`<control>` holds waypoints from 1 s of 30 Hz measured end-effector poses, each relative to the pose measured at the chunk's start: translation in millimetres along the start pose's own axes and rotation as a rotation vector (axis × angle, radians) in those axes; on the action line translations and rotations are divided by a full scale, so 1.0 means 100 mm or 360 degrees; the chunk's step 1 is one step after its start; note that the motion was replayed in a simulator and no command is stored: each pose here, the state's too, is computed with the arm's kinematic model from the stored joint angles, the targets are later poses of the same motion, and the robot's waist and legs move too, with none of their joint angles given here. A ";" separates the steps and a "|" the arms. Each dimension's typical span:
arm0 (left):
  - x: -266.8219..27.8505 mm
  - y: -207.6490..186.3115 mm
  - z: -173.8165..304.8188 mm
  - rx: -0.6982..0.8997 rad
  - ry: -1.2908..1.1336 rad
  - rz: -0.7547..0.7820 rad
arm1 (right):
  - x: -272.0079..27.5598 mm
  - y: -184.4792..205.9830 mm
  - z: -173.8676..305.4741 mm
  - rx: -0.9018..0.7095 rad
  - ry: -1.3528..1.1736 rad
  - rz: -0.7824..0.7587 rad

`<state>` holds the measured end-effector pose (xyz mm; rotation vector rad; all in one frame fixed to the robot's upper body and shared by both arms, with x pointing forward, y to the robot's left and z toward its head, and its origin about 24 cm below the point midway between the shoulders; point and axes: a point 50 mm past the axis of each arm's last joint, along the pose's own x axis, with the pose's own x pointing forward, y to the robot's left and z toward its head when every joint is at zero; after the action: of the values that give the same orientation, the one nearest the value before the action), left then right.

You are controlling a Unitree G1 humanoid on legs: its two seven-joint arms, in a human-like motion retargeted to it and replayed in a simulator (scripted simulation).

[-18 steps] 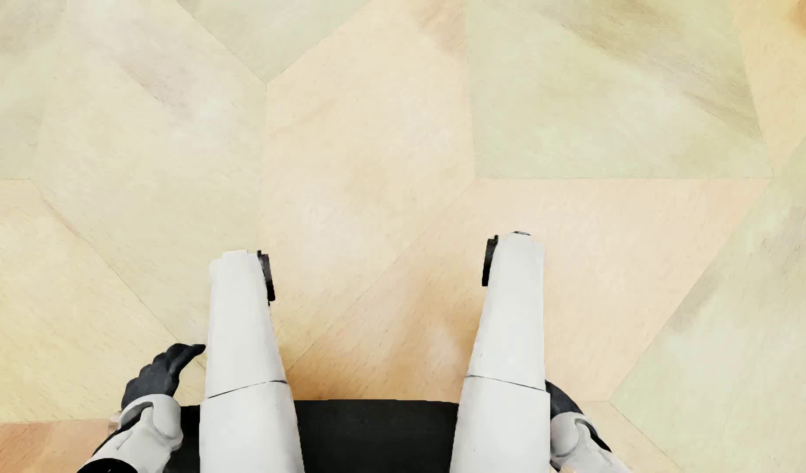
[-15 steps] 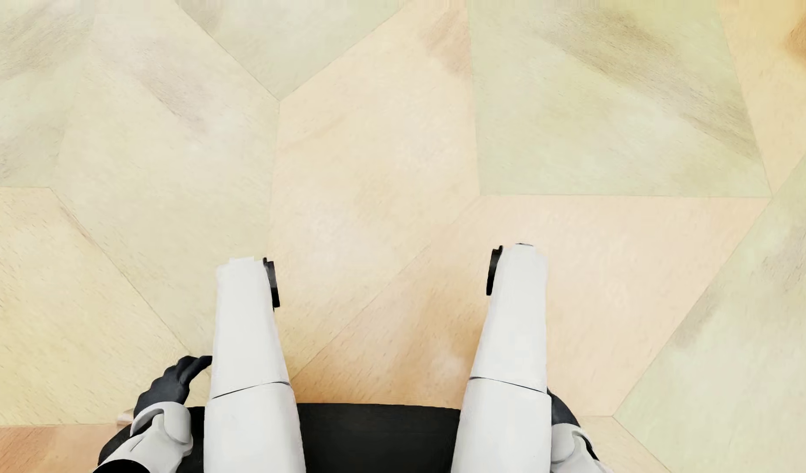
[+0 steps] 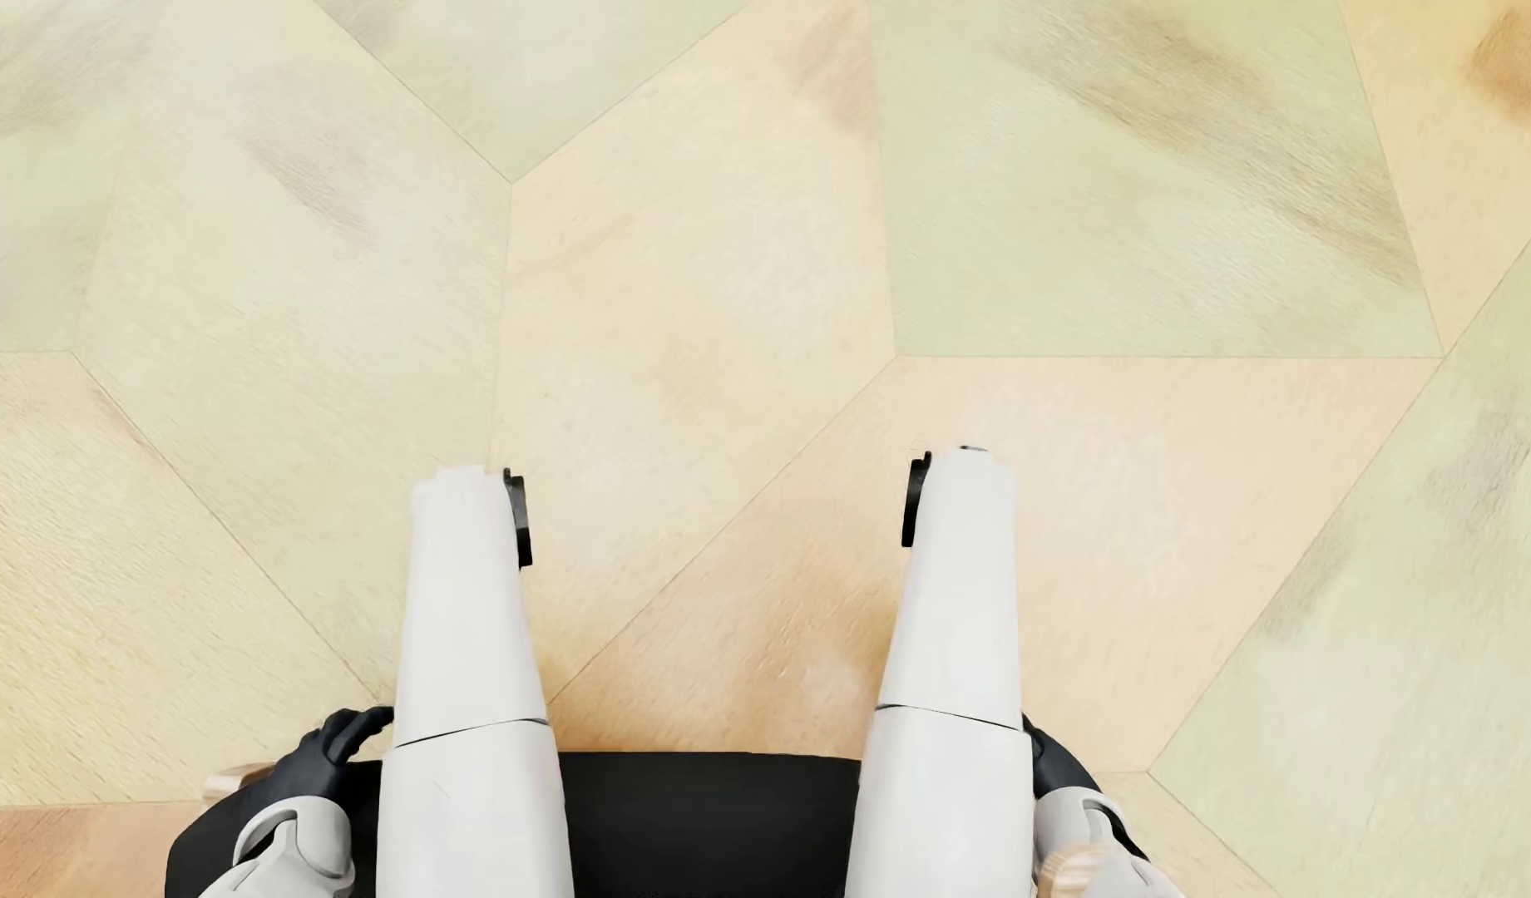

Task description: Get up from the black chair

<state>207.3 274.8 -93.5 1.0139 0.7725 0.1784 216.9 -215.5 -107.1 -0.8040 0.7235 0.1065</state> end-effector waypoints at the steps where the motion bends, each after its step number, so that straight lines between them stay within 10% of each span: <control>1: 0.00 0.00 0.01 -0.0016 0.0003 -0.0007 | 0.01 -0.03 0.01 0.0000 -0.0008 -0.0010; 20: -0.26 -0.40 -0.45 0.0105 0.0270 -0.0215 | -0.04 -0.12 -0.04 -0.0059 -0.0120 0.0037; 30: -0.27 -0.49 0.85 0.0082 -0.0592 -0.0321 | -0.69 0.69 -1.09 0.0026 0.0447 0.0453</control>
<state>233.0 176.5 -95.3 0.9746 0.5358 -0.2010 80.9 -229.5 -158.1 -0.7034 1.1015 0.2466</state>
